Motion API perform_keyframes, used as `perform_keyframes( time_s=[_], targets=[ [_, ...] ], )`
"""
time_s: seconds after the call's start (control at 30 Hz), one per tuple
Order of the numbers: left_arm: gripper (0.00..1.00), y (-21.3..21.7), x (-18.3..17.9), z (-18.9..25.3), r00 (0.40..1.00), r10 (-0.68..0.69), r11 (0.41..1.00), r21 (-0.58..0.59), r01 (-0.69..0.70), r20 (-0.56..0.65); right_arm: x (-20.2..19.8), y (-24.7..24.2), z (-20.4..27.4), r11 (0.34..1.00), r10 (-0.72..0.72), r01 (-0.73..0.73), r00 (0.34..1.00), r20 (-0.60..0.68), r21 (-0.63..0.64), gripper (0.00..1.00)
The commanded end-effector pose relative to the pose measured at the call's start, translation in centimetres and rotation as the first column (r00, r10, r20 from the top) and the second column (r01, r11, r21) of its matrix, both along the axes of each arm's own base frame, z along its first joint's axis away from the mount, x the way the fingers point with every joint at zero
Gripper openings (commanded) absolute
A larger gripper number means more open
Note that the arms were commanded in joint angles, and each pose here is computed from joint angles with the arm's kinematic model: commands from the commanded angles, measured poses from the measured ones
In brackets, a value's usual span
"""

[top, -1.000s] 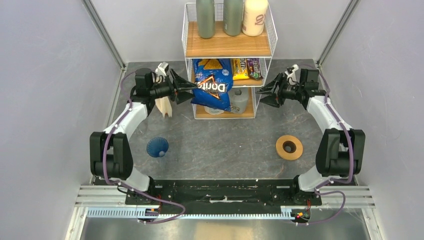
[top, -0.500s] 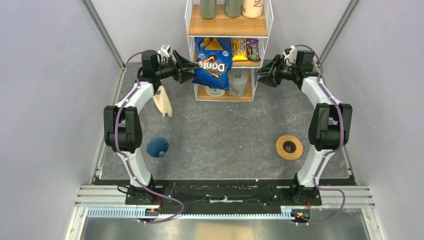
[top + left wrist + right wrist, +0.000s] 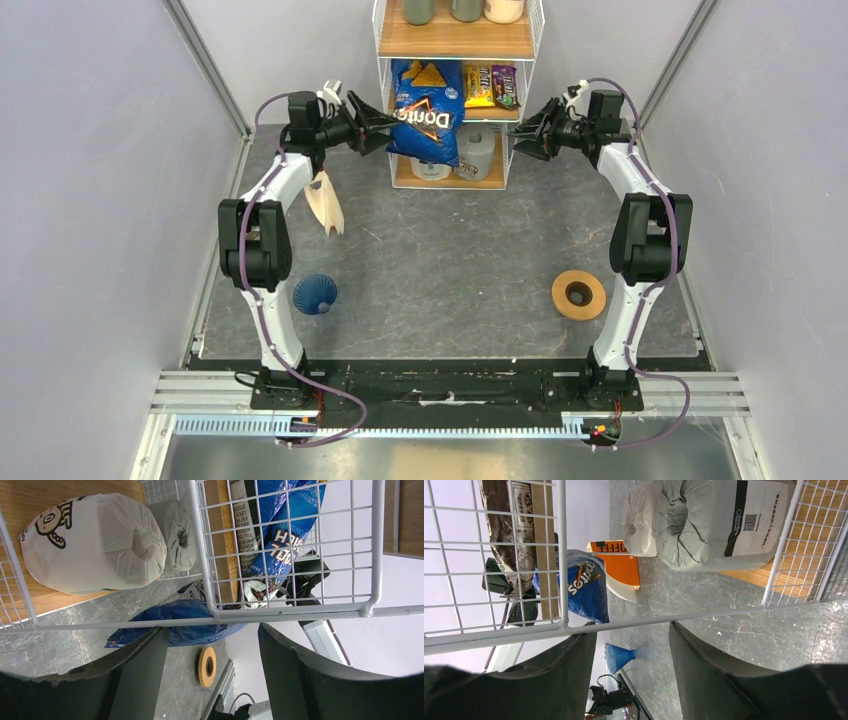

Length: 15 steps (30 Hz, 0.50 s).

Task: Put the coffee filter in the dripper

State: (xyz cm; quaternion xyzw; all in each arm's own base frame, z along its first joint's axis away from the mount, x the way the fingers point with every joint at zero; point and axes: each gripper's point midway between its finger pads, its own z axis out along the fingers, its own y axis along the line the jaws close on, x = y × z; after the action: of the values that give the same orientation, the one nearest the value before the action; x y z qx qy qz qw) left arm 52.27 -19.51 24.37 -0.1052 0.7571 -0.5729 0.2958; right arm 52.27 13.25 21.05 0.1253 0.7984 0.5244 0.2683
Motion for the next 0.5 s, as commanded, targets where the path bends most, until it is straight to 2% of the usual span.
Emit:
perform_keyframes(
  time_s=[0.0,0.23,0.47],
  targets=[
    [0.74,1.1,0.9,3.1,0.987,0.039,0.998,0.052,-0.048,0.158,1.5,-0.2,3.1,1.000,-0.024,0.025,0.992,0.124,-0.010,0.63],
    [0.77,3.0,-1.8,6.0,0.979,0.062,0.996,0.044,-0.072,0.192,-1.8,0.3,6.8,0.999,0.025,-0.016,0.980,0.200,-0.046,0.65],
    [0.78,7.0,-6.6,8.1,0.973,0.101,0.987,0.105,-0.125,0.209,-8.0,1.0,8.8,0.992,0.098,-0.077,0.969,0.226,-0.100,0.70]
  ],
)
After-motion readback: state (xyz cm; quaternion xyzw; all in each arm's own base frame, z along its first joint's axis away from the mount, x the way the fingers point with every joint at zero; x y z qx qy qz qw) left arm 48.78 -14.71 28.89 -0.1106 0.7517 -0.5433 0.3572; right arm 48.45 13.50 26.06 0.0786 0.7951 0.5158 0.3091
